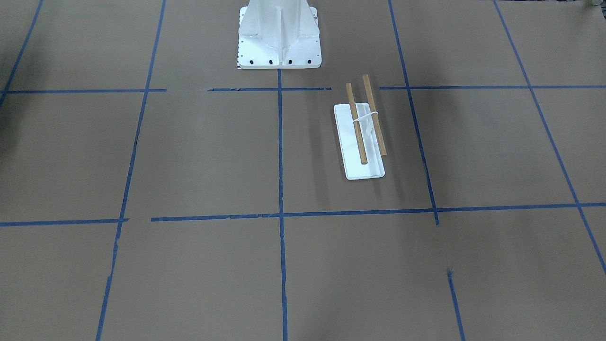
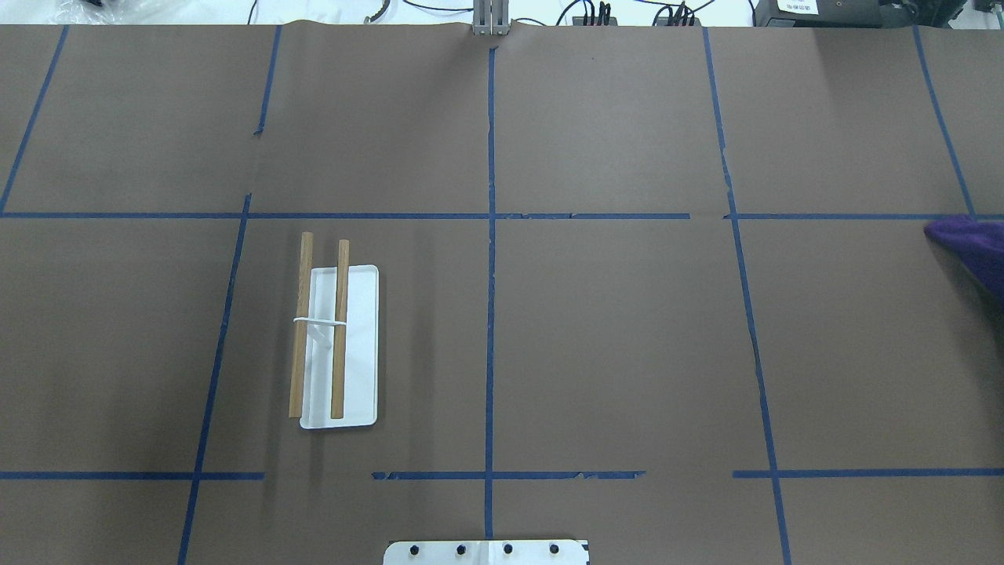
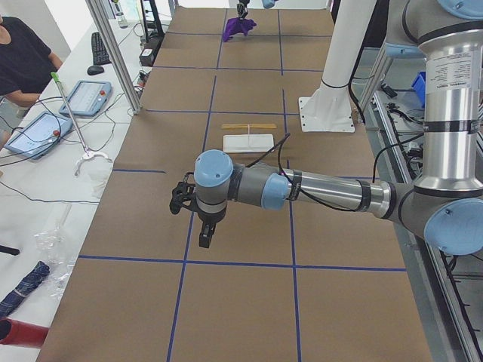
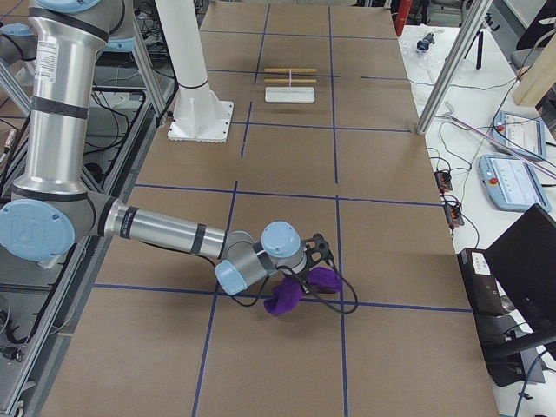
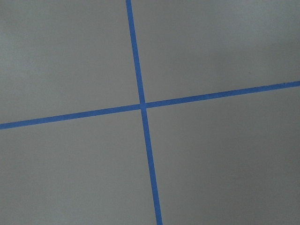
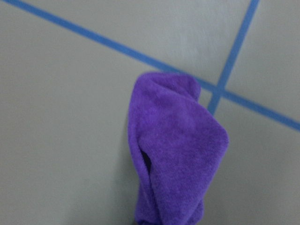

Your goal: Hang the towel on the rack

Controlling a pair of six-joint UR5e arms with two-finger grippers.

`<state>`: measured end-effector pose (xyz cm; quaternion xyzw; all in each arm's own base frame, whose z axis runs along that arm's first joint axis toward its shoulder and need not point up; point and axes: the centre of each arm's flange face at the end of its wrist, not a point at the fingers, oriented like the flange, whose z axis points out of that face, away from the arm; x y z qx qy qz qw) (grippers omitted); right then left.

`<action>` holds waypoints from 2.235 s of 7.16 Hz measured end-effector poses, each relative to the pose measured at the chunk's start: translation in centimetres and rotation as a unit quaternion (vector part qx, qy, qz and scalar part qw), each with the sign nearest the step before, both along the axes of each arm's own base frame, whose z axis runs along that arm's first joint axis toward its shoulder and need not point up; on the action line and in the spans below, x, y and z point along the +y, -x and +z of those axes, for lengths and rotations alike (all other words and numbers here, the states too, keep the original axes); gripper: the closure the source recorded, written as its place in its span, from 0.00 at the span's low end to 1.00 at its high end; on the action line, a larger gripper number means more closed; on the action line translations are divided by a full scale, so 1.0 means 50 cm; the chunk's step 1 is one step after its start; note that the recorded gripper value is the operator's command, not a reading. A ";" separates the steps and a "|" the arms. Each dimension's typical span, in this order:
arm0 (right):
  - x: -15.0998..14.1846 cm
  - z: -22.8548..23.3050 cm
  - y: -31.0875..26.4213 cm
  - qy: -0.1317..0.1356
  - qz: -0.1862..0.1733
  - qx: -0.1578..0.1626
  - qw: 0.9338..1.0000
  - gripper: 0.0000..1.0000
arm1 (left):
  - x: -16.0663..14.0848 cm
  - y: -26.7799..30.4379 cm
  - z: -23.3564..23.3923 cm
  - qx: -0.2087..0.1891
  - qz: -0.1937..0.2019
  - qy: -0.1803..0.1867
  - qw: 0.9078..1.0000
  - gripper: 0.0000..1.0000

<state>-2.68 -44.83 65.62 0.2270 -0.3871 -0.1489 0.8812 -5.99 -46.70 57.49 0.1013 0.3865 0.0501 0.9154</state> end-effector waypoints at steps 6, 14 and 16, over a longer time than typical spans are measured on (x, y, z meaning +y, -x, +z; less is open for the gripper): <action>-0.250 -0.515 0.233 -0.061 0.050 -0.137 0.987 1.00 | -0.144 -0.093 -0.244 0.021 -0.047 -0.137 0.989 0.00; -0.008 -0.948 0.719 -0.112 0.137 -0.286 0.942 1.00 | -0.188 -0.672 -0.756 0.305 -0.190 0.169 0.918 0.00; 0.043 -1.014 0.744 -0.132 0.156 -0.317 0.926 1.00 | -0.195 -0.737 -0.803 0.353 -0.206 0.254 0.877 0.00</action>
